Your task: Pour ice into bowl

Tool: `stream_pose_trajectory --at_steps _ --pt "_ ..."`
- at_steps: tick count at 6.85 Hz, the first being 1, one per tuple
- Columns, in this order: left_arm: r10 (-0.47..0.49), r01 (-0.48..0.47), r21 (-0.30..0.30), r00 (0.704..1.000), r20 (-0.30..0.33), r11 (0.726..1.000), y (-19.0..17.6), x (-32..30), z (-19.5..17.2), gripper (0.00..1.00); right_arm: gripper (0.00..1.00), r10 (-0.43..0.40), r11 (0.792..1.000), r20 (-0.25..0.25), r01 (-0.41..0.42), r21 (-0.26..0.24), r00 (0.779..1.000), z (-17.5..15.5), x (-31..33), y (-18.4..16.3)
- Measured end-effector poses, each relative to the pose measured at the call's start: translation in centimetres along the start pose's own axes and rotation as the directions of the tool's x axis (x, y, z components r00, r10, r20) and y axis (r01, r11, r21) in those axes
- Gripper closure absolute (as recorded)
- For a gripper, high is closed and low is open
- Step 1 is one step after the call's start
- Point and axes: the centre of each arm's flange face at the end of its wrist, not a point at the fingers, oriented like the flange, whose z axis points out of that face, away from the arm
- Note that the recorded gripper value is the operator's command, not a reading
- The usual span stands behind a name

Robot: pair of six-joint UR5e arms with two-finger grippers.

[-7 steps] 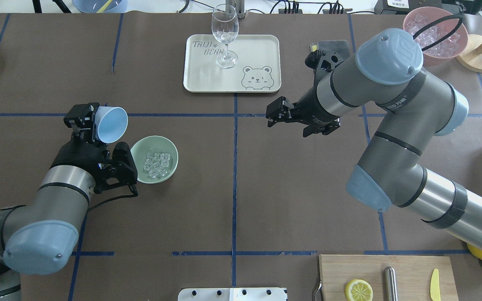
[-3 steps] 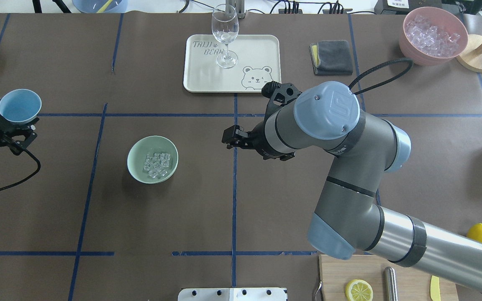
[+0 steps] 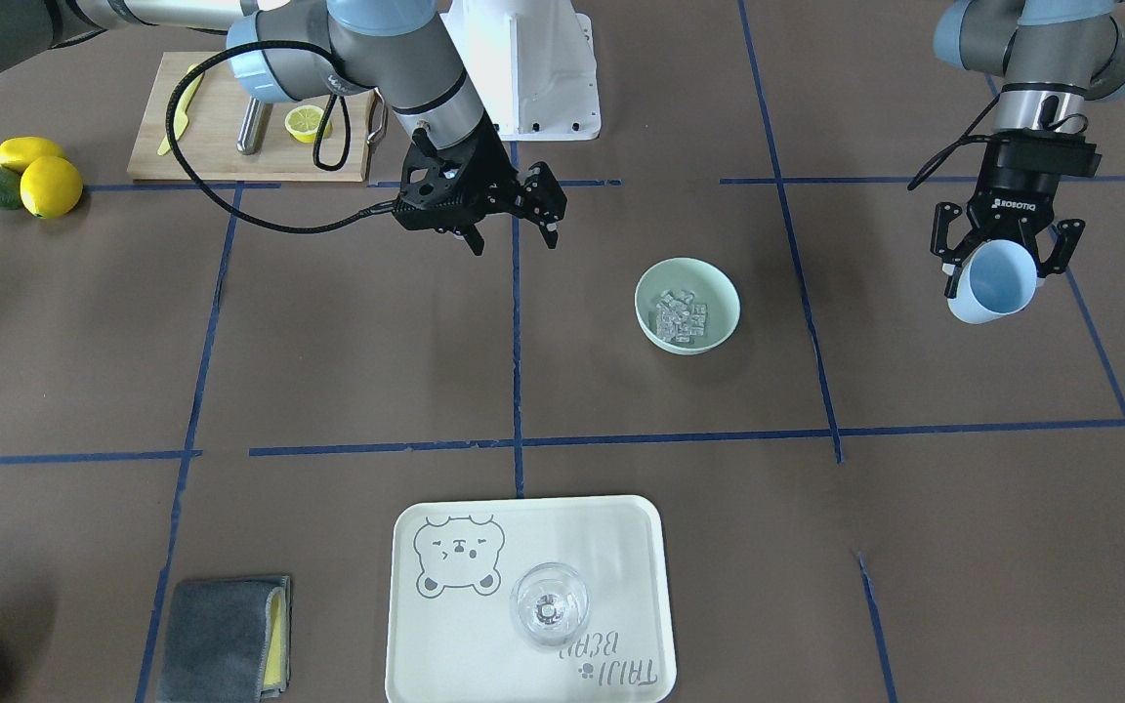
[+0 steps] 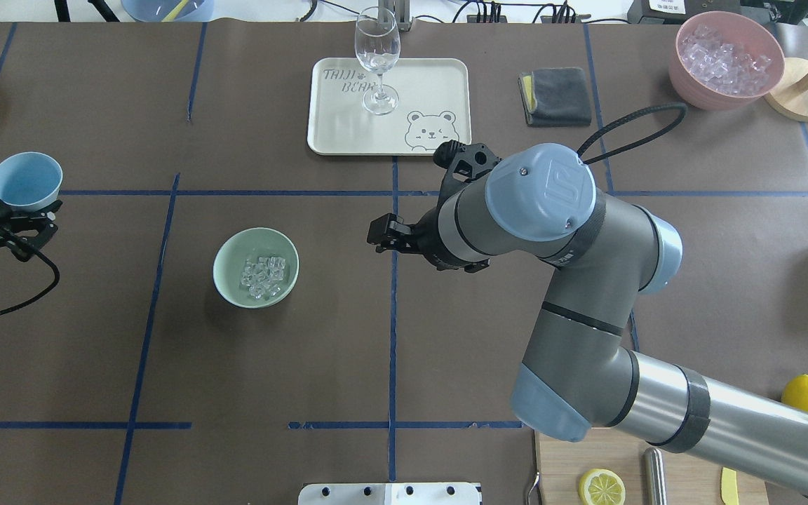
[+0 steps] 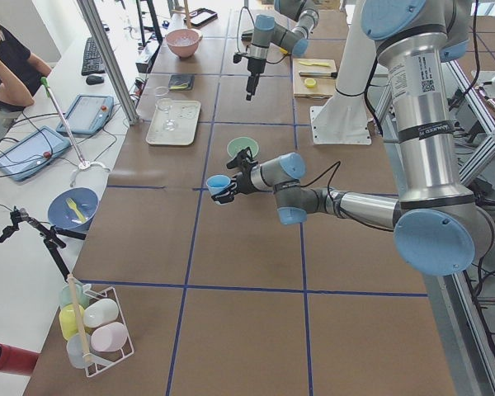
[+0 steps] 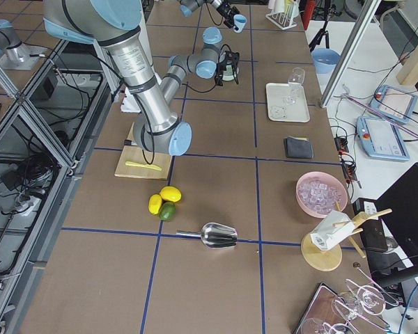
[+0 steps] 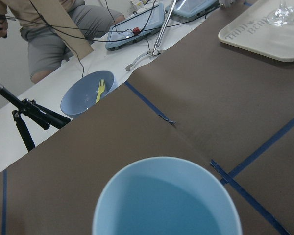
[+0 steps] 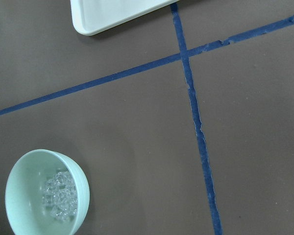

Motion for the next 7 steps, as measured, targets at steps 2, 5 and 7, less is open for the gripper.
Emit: stream_pose_trajectory --at_steps 2,5,7 --pt "-0.14 0.134 0.068 0.987 0.082 0.989 1.6 -2.0 0.9 1.0 0.0 -0.001 1.0 0.001 0.001 -0.002 1.0 0.2 -0.4 0.3" --pt "-0.341 0.328 0.135 0.936 0.085 0.935 4.8 -2.6 1.6 1.0 0.0 0.009 1.0 0.009 -0.009 -0.002 1.0 0.4 -1.2 1.3" --pt "-0.422 0.4 0.187 0.902 0.093 0.897 8.9 -0.3 2.1 1.0 0.0 0.012 1.0 0.01 -0.012 -0.001 1.0 0.5 -1.3 1.7"
